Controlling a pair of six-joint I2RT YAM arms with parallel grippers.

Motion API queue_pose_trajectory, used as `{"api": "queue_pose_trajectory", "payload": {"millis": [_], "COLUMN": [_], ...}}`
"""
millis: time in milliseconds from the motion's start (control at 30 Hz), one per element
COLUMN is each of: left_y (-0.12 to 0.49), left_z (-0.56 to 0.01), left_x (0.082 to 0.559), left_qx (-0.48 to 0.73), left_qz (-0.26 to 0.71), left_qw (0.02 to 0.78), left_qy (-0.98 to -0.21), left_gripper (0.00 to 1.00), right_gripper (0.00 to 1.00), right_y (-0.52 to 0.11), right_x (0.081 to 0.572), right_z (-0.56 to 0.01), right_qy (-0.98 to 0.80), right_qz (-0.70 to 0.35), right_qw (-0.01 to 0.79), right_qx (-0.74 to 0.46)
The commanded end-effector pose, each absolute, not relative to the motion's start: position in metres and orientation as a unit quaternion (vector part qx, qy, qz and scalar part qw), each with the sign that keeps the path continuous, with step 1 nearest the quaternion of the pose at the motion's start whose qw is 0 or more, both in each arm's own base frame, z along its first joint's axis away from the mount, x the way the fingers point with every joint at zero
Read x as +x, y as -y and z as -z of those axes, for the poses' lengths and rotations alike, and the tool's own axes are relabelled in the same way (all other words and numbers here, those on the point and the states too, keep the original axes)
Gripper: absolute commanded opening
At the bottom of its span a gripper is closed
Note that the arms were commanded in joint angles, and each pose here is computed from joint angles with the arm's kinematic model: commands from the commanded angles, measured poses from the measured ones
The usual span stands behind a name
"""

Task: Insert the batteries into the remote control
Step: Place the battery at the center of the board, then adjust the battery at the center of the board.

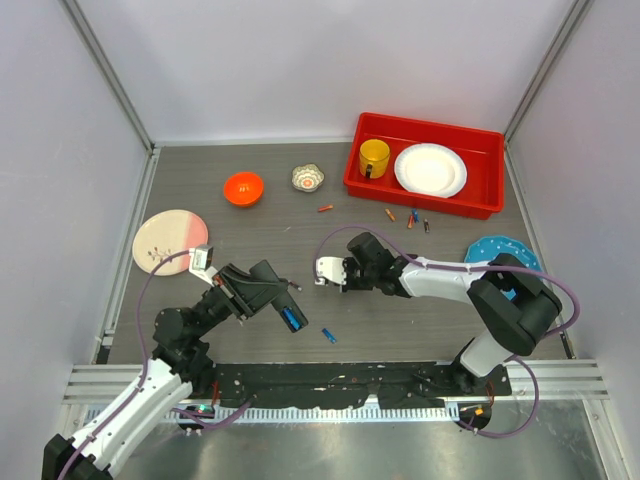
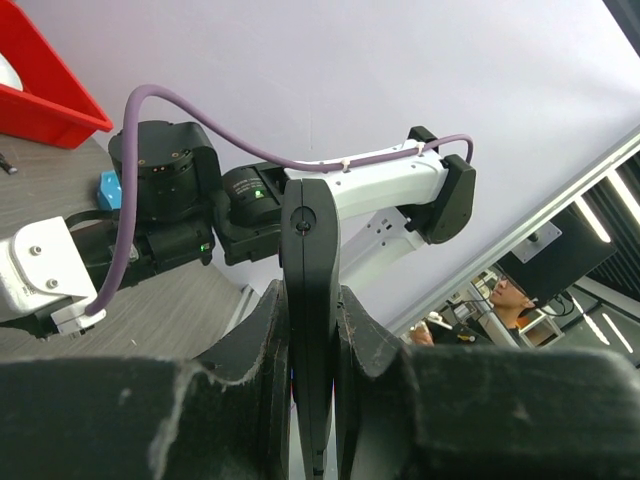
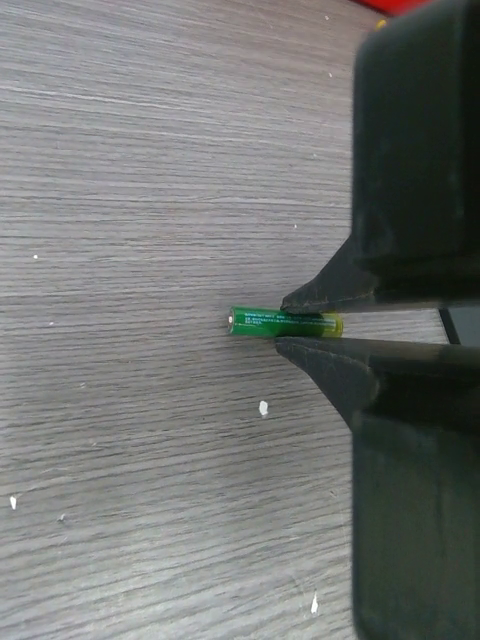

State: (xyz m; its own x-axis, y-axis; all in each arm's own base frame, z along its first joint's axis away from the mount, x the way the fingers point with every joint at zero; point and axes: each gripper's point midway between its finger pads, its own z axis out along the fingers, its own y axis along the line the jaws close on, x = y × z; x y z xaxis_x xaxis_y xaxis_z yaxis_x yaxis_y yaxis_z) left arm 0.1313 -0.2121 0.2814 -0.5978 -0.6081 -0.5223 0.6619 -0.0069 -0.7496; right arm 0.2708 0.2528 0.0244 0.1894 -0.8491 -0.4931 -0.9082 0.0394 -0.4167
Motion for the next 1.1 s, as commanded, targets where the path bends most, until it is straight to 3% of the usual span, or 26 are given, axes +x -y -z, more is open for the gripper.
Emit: {"api": "queue_pose_trajectory", "payload": {"millis": [0,133,267,433,600,633,667,733,800,867,933,1067], "left_y": [0.210,0.210,0.210,0.210,0.209,0.209,0.209,0.209,0.209,0.209,0.211,0.214], "left_z": [-0.287,-0.286,-0.286,-0.287,-0.286,-0.284,-0.283,-0.280,-0.278,-0.275,-0.272,-0.266], "left_x": [0.133,0.133,0.133,0.132,0.135,0.136,0.137,0.140,0.142,0.144,0.147,0.151], "left_qx": [0.025,0.026,0.026,0.025,0.020,0.017,0.014,0.006,-0.001,-0.006,-0.009,-0.016], "left_qz": [0.708,0.708,0.708,0.708,0.705,0.704,0.702,0.700,0.699,0.697,0.695,0.692], "left_qw": [0.460,0.459,0.459,0.460,0.462,0.460,0.461,0.460,0.459,0.456,0.451,0.442], "left_qy": [-0.535,-0.536,-0.536,-0.535,-0.538,-0.541,-0.542,-0.546,-0.548,-0.553,-0.560,-0.570], "left_gripper": [0.00,0.00,0.01,0.00,0.00,0.00,0.00,0.00,0.00,0.00,0.00,0.00], "right_gripper": [0.28,0.68,0.82,0.86,0.85,0.81,0.62,0.57,0.72,0.83,0.87,0.88], "right_y": [-0.255,-0.256,-0.260,-0.281,-0.265,-0.260,-0.255,-0.261,-0.250,-0.264,-0.252,-0.245], "right_x": [0.277,0.280,0.285,0.309,0.337,0.343,0.347,0.346,0.349,0.330,0.325,0.303], "right_z": [-0.027,-0.032,-0.047,-0.115,-0.173,-0.182,-0.184,-0.181,-0.169,-0.171,-0.173,-0.149], "right_qy": [-0.645,-0.653,-0.664,-0.670,-0.770,-0.789,-0.807,-0.844,-0.863,-0.856,-0.854,-0.854], "right_qz": [-0.044,-0.041,-0.046,-0.070,-0.083,-0.101,-0.125,-0.245,-0.285,-0.262,-0.177,-0.068], "right_qw": [0.348,0.358,0.380,0.498,0.547,0.546,0.540,0.474,0.416,0.445,0.486,0.491], "right_qx": [-0.679,-0.666,-0.642,-0.546,-0.316,-0.264,-0.204,-0.056,0.012,0.025,0.062,0.156]}}
